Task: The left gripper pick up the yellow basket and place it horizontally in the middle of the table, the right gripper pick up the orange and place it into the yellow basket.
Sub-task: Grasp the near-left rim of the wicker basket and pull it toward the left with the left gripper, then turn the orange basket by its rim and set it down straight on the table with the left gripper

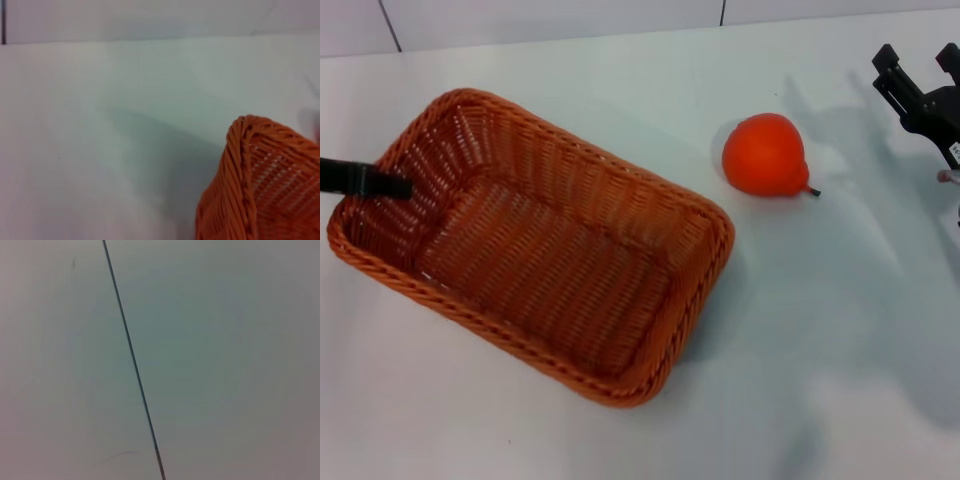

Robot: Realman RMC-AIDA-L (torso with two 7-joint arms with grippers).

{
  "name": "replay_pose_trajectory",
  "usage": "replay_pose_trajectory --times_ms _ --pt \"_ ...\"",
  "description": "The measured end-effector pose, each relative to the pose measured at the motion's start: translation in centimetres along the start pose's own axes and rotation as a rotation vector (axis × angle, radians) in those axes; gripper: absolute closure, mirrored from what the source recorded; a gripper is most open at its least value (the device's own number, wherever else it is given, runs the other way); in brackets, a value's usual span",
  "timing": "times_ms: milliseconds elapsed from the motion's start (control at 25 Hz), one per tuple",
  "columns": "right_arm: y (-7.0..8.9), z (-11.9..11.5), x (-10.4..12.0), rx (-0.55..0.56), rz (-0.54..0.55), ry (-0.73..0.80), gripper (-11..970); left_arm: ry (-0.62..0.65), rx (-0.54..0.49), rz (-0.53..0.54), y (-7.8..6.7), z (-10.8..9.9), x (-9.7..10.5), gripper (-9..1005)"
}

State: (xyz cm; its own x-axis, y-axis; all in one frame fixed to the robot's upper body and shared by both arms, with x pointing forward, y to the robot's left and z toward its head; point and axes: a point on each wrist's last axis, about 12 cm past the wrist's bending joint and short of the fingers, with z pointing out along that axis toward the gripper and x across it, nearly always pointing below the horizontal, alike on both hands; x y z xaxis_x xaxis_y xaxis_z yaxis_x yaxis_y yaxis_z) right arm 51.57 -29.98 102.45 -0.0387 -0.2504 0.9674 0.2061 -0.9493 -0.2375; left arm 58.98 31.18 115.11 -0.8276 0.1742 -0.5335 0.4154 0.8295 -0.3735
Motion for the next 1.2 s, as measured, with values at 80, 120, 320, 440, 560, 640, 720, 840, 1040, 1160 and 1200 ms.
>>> replay_pose_trajectory --times_ms 80,120,320,440,560,640,720,840,1040,1160,1200 --pt "0.0 0.0 0.0 0.002 0.0 -0.001 11 -0.035 0.019 -0.045 0.3 -0.3 0.2 827" --pt "0.0 0.0 0.0 0.002 0.0 -0.001 11 -0.062 0.034 -0.075 0.6 -0.5 0.5 826" --pt "-0.1 0.1 0.0 0.003 -0.001 -0.002 11 -0.11 0.09 -0.162 1.2 -0.1 1.7 826" --pt "-0.1 0.2 0.0 0.007 -0.001 -0.002 11 -0.15 0.133 -0.229 1.8 0.0 2.7 826" --pt "-0.2 0.3 0.0 0.011 -0.002 -0.003 11 -0.186 0.146 -0.271 2.1 -0.1 3.5 826" --pt "-0.3 0.4 0.0 0.014 -0.002 -0.004 11 -0.22 0.153 -0.3 2.2 0.0 4.1 826" --pt "-0.3 0.4 0.0 0.017 -0.003 -0.007 10 -0.251 0.155 -0.325 2.4 0.0 4.6 826" --pt "-0.4 0.4 0.0 0.02 -0.004 -0.008 9 -0.294 0.138 -0.362 2.6 0.2 5.5 825" --pt "-0.4 0.4 0.0 0.02 -0.004 -0.008 9 -0.327 0.092 -0.391 2.9 0.5 6.5 825" --pt "-0.3 0.4 -0.1 0.019 -0.004 -0.009 9 -0.338 0.071 -0.406 2.9 0.8 7.0 825" --pt "-0.3 0.4 -0.1 0.019 -0.004 -0.01 9 -0.34 0.065 -0.41 2.9 0.8 7.2 825"
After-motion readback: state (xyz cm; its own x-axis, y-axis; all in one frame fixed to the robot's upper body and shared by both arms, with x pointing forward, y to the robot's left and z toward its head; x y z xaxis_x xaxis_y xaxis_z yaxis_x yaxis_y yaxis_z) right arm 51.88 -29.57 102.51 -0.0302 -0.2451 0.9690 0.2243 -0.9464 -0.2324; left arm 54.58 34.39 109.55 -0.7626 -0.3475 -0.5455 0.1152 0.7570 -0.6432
